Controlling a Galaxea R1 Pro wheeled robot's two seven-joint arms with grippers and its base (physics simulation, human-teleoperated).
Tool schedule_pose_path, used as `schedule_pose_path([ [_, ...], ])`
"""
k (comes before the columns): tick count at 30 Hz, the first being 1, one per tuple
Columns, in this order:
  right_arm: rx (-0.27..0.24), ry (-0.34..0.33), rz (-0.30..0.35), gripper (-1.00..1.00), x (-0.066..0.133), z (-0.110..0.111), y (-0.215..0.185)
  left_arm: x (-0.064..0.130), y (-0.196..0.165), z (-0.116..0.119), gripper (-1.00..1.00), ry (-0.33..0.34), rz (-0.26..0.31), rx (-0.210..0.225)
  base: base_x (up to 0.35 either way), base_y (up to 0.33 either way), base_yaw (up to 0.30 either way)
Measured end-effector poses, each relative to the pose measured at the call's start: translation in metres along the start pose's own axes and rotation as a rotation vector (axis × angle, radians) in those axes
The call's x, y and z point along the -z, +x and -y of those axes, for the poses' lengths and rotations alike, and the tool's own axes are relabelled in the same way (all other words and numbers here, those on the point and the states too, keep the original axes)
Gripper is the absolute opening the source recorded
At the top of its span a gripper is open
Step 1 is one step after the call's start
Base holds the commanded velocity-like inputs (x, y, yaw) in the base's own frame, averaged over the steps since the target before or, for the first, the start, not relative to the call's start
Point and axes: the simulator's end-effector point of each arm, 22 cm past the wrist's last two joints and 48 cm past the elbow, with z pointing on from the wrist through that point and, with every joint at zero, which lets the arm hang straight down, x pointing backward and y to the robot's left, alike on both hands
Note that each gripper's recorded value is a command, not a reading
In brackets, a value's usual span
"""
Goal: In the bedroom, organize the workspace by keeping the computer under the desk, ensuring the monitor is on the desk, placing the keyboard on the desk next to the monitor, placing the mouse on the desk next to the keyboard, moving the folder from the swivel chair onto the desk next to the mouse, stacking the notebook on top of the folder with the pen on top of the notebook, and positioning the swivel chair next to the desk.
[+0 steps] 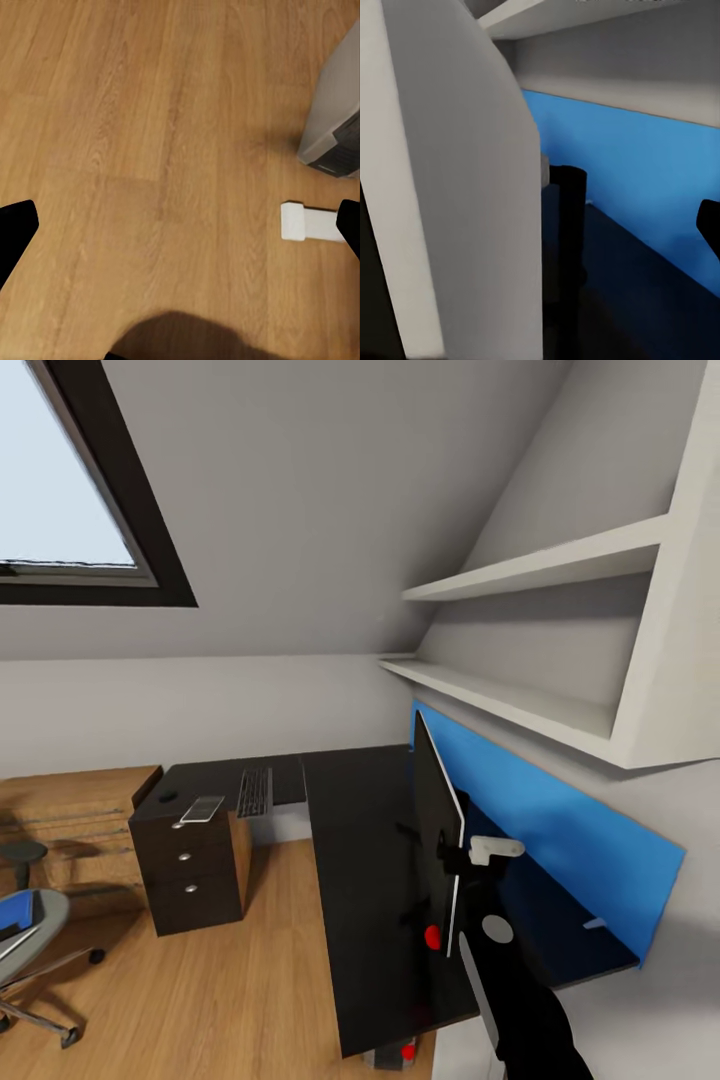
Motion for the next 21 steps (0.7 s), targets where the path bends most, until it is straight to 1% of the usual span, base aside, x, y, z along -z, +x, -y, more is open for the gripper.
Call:
schedule_pose_path([
  [6, -0.001, -0.003, 0.005, 1.00, 0.001, -0.001, -0.003, 0.000, -0.003, 0.002, 1.00, 0.003, 0.008, 0.002, 0.000, 0.000, -0.050],
  [21, -0.003, -0.006, 0.025, 1.00, 0.004, -0.001, -0.015, 0.000, -0.011, 0.005, 1.00, 0.010, 0.029, 0.006, 0.000, 0.000, -0.081],
])
